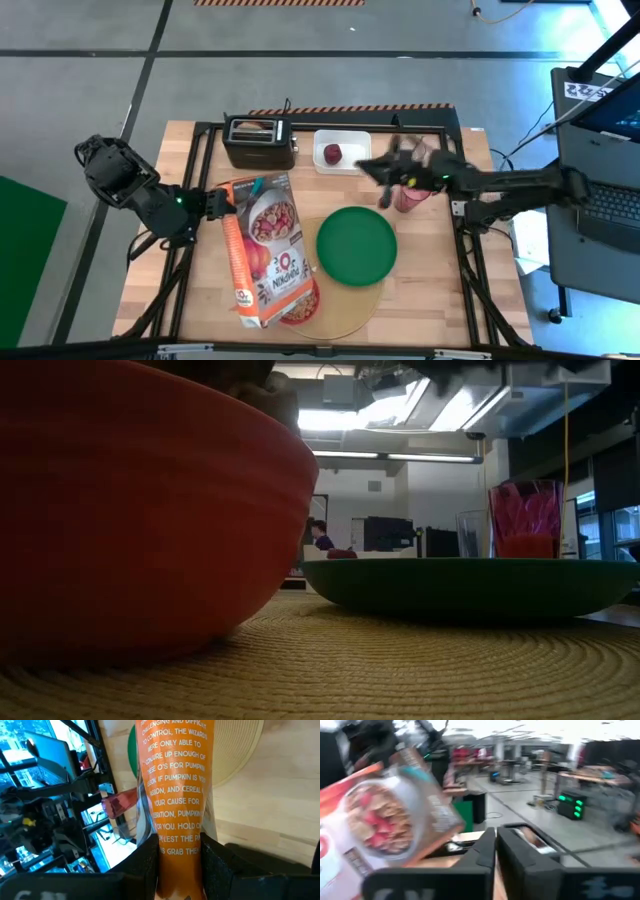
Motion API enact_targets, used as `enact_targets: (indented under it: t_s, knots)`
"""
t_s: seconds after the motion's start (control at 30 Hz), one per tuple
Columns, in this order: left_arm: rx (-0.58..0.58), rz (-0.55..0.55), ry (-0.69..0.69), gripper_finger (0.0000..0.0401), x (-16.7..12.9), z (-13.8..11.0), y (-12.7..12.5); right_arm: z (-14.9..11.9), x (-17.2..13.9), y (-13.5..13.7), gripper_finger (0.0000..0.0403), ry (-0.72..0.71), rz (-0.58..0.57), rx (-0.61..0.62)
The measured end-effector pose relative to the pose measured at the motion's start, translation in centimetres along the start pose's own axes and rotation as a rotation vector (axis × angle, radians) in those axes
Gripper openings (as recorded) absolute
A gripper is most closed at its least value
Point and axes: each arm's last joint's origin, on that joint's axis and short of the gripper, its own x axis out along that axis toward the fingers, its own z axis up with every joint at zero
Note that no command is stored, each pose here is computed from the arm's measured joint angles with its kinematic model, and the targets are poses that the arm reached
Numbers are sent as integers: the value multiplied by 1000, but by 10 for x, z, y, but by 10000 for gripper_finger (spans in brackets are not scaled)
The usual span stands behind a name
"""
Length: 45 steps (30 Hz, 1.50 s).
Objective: Arrange a breakfast setting
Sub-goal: Pour the cereal from the cereal box into the orange bowl
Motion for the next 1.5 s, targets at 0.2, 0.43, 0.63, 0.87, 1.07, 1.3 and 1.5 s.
enact_targets:
  t_s: [0.2,0.43,0.63,0.87,1.07,1.3,1.5]
  knots:
    - [-3,-4,-9,108,0,0,0,23,58,36,14,16,152,-99]
    - [-2,-3,-6,108,0,0,0,23,117,71,8,121,286,-155]
    - [-2,-2,-4,108,0,0,0,0,161,87,6,299,450,-143]
    - [5,-3,-14,108,-1,2,-1,17,166,91,10,304,419,-191]
    - [11,-10,-20,108,0,2,-1,-3,164,106,7,427,462,-192]
    - [6,-5,-20,108,0,2,-1,22,157,98,5,351,337,-254]
    - [15,-28,-37,108,0,3,-2,-5,171,106,9,383,414,-212]
